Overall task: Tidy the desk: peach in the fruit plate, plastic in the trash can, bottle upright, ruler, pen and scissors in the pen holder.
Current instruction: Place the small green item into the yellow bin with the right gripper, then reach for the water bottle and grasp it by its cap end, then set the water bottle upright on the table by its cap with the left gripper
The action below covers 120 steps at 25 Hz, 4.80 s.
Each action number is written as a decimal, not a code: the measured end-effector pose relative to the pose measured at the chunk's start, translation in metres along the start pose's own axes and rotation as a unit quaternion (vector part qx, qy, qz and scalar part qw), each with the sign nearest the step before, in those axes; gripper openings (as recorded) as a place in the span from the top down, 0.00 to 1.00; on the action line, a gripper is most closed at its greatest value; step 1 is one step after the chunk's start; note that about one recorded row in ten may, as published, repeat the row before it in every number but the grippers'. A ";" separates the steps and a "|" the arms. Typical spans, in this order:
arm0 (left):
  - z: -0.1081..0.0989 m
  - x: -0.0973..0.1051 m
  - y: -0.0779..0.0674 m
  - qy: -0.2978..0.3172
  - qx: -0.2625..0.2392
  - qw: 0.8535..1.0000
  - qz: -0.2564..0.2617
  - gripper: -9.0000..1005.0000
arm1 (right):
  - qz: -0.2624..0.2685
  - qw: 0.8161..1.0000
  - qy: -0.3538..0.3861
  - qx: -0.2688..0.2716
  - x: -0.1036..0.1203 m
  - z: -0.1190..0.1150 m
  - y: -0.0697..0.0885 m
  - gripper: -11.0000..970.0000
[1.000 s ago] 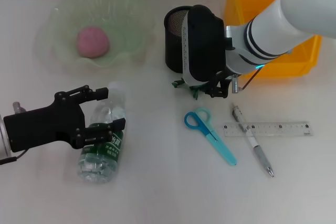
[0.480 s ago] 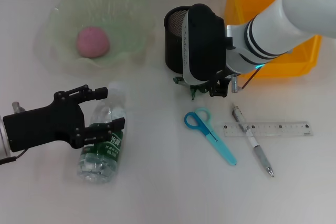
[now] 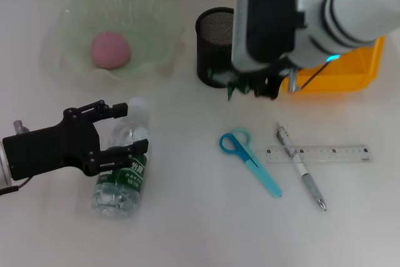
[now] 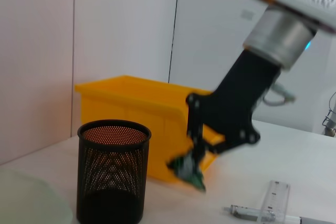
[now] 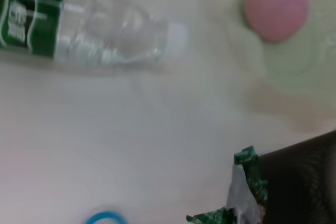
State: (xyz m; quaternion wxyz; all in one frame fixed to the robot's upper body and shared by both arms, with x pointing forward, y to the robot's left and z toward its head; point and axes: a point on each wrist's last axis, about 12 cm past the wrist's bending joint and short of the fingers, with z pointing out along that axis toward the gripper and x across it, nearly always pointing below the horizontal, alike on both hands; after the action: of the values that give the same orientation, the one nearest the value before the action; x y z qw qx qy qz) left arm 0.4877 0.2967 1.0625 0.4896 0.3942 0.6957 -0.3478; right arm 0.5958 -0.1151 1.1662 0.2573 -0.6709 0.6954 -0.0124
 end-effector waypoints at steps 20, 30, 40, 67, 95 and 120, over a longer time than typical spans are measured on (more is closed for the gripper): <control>0.004 -0.004 -0.003 -0.014 0.014 1.000 0.004 0.18 | 0.327 0.931 -0.042 0.154 0.109 -0.053 -0.060 0.97; 0.001 -0.023 0.000 -0.052 0.020 0.998 -0.010 0.18 | 0.380 0.902 -0.139 0.152 0.120 -0.067 -0.049 0.68; -0.004 -0.105 0.000 0.096 -0.052 0.989 -0.097 0.18 | 0.291 0.882 -0.342 0.142 0.161 -0.079 0.049 0.36; 0.094 -0.130 -0.002 0.297 -0.187 0.919 -0.181 0.19 | 0.295 0.873 -0.380 0.084 0.195 -0.035 0.122 0.13; 0.101 -0.095 0.035 0.309 -0.222 0.893 -0.240 0.22 | 0.298 0.870 -0.386 0.067 0.190 -0.028 0.116 0.13; 0.104 -0.092 0.043 0.331 -0.199 0.901 -0.199 0.43 | 0.308 0.868 -0.384 0.062 0.192 -0.024 0.115 0.13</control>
State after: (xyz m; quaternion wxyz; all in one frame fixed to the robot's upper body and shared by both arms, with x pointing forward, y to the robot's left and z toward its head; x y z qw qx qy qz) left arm 0.5876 0.2063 1.1170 0.2202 0.2341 0.9362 -0.1419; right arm 0.4860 -0.2921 1.0800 0.5359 -0.3569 0.7108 0.2831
